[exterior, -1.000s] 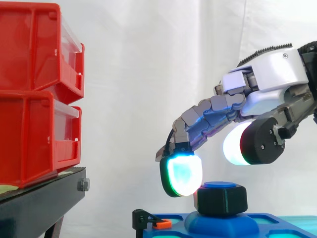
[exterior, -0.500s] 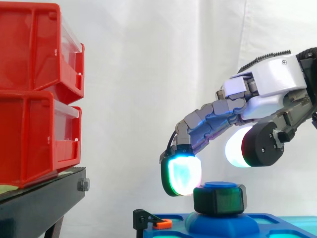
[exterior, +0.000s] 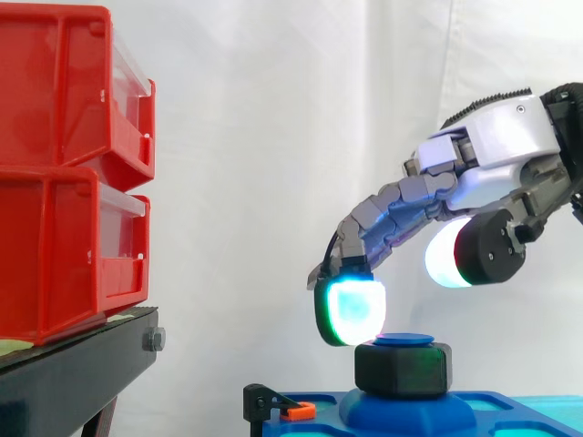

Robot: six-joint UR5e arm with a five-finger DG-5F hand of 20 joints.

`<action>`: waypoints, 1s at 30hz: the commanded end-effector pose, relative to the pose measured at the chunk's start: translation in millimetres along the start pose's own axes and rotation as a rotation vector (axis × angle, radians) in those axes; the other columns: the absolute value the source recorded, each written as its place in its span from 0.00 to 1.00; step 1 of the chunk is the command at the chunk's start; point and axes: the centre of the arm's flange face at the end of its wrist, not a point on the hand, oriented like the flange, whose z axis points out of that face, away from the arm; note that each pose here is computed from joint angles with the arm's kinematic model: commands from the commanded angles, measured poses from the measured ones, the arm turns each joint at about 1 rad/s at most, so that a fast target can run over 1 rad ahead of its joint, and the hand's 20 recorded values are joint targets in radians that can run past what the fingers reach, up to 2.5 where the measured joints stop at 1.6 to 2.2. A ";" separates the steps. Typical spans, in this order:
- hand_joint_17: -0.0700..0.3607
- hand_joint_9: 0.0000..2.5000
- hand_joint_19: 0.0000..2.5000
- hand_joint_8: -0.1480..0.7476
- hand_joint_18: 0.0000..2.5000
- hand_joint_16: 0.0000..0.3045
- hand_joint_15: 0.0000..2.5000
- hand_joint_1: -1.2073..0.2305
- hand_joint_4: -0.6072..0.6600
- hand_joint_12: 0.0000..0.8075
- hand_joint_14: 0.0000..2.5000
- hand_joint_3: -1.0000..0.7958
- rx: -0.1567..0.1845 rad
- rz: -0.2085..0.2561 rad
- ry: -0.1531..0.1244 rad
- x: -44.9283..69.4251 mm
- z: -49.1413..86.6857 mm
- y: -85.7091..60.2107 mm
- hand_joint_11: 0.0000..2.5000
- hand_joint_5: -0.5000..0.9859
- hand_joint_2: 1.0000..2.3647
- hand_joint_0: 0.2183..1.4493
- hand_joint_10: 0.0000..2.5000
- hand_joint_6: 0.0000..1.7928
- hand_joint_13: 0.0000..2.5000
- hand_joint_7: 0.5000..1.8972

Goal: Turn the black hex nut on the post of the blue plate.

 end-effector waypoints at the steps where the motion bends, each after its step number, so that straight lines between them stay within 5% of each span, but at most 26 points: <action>1: 0.47 0.14 0.06 0.44 0.08 0.19 0.03 0.62 0.63 0.44 0.00 0.28 0.004 0.002 0.004 -12.9 -3.5 -0.7 0.02 0.20 0.00 0.22 0.00 0.28 0.14 0.34; 12: 0.47 0.14 0.06 0.44 0.07 0.19 0.03 0.62 0.64 0.44 0.00 0.28 0.002 -0.009 -0.060 -27.5 6.5 13.8 0.02 0.20 0.00 0.22 0.00 0.28 0.14 0.34; 14: 0.47 0.14 0.06 0.44 0.07 0.19 0.03 0.62 0.64 0.44 0.00 0.28 0.005 -0.014 -0.086 -30.4 11.4 20.9 0.02 0.20 0.00 0.22 0.00 0.28 0.14 0.34; 19: 0.47 0.14 0.06 0.44 0.07 0.19 0.03 0.62 0.64 0.44 0.00 0.28 -0.001 -0.021 -0.102 -30.5 19.0 40.4 0.02 0.20 0.00 0.22 0.00 0.28 0.14 0.34; 23: 0.47 0.14 0.06 0.44 0.07 0.19 0.03 0.62 0.64 0.44 0.00 0.28 0.002 -0.026 -0.095 -23.7 26.8 66.5 0.02 0.20 0.00 0.22 0.00 0.28 0.14 0.34; 27: 0.46 0.14 0.06 0.44 0.07 0.19 0.03 0.62 0.64 0.44 0.00 0.28 0.011 -0.026 -0.061 -3.6 29.2 74.9 0.01 0.20 0.00 0.22 0.00 0.28 0.14 0.34; 30: 0.46 0.14 0.06 0.44 0.07 0.19 0.03 0.62 0.64 0.44 0.00 0.28 0.011 -0.013 -0.064 5.2 31.7 77.2 0.02 0.20 0.00 0.22 0.00 0.28 0.14 0.34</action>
